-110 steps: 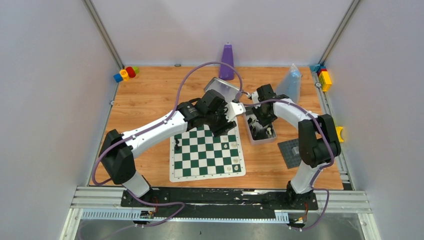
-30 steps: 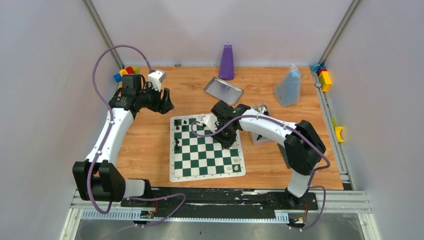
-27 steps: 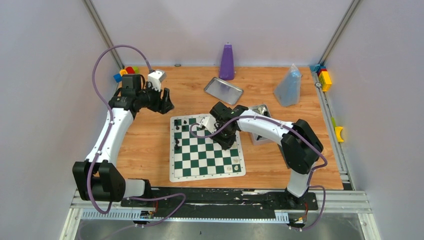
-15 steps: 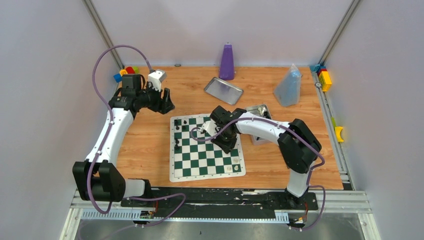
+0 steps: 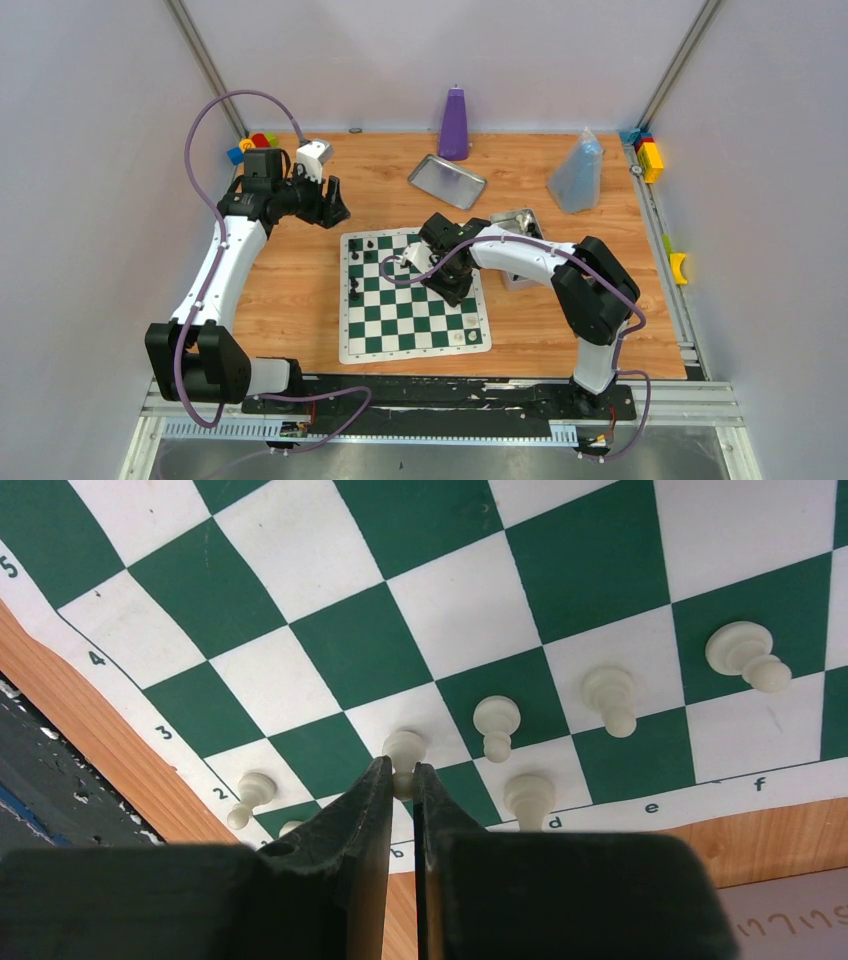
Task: Set up the chess pieces on the board
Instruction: Place the chess piece on the chessboard.
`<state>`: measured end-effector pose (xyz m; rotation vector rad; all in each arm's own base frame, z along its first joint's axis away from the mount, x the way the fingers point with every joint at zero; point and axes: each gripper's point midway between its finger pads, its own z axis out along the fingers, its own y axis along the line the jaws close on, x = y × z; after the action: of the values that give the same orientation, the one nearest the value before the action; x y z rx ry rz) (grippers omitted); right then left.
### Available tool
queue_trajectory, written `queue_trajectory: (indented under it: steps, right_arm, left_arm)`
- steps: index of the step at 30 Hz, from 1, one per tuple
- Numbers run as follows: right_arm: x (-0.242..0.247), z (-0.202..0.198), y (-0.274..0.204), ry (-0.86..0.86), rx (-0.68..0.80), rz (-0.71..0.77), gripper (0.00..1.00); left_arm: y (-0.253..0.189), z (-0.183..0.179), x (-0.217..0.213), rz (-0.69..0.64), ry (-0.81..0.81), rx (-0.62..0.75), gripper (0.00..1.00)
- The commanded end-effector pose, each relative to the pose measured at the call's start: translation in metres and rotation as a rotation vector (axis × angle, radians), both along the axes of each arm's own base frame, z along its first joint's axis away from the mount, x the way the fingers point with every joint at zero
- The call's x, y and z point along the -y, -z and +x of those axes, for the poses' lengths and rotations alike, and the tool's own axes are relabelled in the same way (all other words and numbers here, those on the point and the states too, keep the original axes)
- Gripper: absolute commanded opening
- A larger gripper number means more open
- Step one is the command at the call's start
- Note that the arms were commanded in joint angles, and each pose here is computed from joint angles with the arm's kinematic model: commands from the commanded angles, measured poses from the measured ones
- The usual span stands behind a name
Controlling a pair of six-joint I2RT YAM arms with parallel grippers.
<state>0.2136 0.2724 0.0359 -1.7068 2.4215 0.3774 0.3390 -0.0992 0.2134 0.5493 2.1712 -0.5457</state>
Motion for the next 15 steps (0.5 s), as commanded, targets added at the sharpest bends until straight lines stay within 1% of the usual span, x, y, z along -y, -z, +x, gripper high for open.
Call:
queue_trajectory:
  steps: [1, 4, 9, 15]
  right_arm:
    - [-0.006, 0.003, 0.004, -0.009, 0.015, 0.007, 0.11]
    - [-0.006, 0.001, 0.006, -0.013, 0.015, 0.001, 0.17]
    - [-0.006, 0.001, 0.007, -0.011, 0.018, -0.003, 0.23]
    - [-0.006, 0.006, -0.003, 0.000, 0.053, 0.007, 0.41]
  left_arm:
    - [-0.016, 0.003, 0.002, -0.027, 0.006, 0.046, 0.71]
    - [-0.015, 0.003, 0.002, -0.025, 0.007, 0.043, 0.71]
    - [-0.015, 0.004, 0.002, -0.024, 0.007, 0.044, 0.71]
    - [-0.014, 0.003, 0.002, -0.023, 0.006, 0.042, 0.71]
